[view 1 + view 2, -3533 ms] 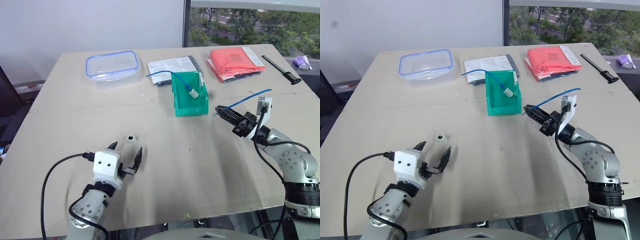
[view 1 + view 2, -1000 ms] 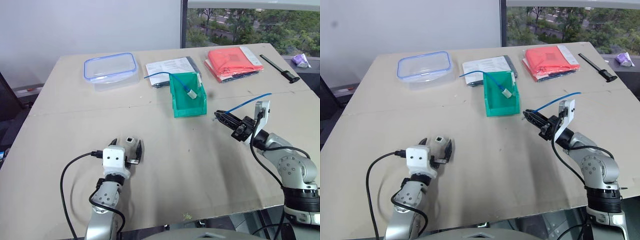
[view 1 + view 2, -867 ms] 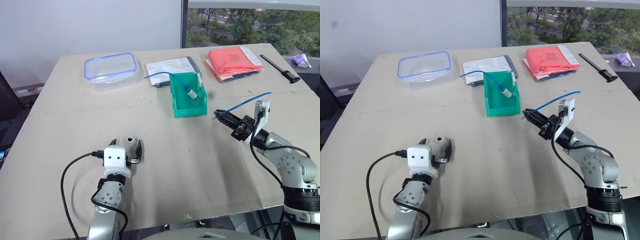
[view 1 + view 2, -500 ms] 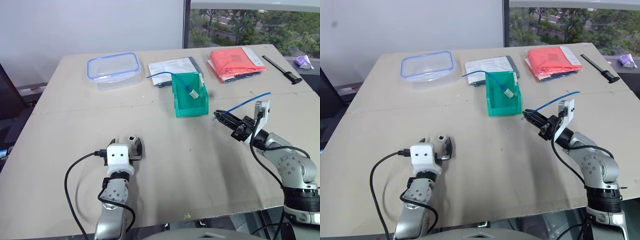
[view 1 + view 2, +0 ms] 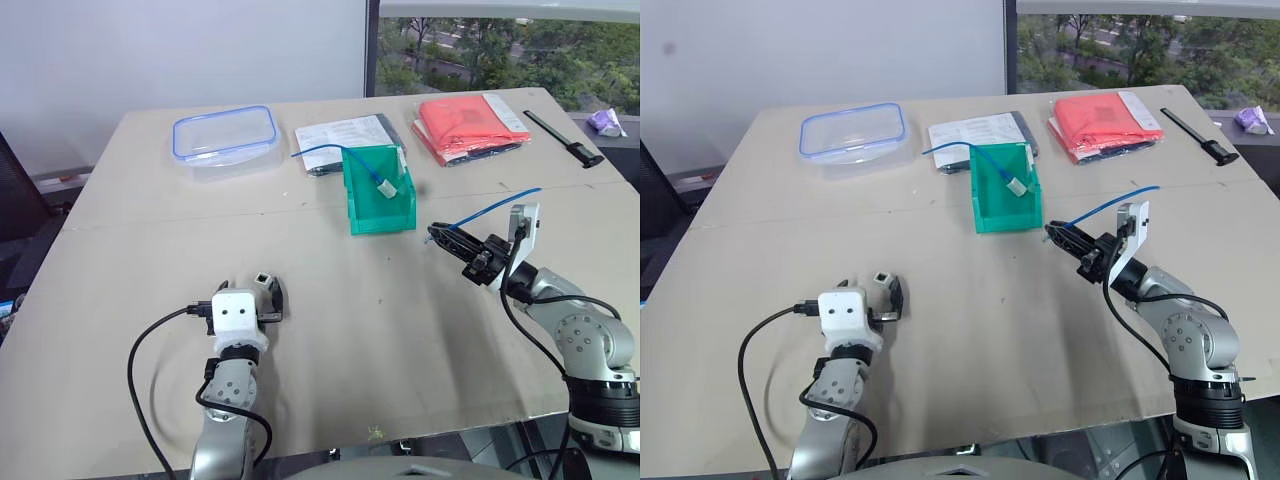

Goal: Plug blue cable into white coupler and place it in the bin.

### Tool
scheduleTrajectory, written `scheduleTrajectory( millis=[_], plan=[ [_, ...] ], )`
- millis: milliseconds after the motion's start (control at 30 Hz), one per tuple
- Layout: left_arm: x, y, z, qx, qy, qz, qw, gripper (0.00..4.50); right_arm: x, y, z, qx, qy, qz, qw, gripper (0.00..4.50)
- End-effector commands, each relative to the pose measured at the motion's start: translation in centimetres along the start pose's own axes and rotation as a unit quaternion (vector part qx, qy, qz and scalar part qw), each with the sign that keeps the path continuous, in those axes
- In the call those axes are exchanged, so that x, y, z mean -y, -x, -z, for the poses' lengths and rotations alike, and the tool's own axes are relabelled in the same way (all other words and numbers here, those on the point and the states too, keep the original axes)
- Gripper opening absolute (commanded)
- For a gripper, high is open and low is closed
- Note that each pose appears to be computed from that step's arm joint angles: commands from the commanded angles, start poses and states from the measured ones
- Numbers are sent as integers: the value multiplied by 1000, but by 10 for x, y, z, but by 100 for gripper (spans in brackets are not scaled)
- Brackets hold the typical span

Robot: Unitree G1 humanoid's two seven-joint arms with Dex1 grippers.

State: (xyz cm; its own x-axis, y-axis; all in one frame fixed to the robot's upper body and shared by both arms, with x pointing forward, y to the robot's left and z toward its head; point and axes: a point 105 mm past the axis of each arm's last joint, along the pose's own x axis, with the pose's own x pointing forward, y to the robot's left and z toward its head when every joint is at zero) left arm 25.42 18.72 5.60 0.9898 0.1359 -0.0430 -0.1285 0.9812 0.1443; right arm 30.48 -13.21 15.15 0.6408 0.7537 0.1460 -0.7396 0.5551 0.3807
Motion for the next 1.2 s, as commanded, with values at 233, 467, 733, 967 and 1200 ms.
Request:
scheduleTrajectory(
  millis=[233,467,733,967,1200],
  plan=[
    [10,11,33,-71,8,22,997,84,-8,-1,-9,12,15,-15,1000,0],
    [11,7,35,-69,3,33,997,54,-8,-3,-10,13,17,-15,1000,0],
    [29,-21,2,5,7,249,968,54,-29,-19,-11,-18,72,-66,995,0],
    [89,-29,-20,28,-66,571,818,54,-59,-37,4,-97,219,-169,956,0],
    [136,-33,-24,23,-129,744,655,54,-59,-45,17,-138,298,-213,920,0]
  ],
)
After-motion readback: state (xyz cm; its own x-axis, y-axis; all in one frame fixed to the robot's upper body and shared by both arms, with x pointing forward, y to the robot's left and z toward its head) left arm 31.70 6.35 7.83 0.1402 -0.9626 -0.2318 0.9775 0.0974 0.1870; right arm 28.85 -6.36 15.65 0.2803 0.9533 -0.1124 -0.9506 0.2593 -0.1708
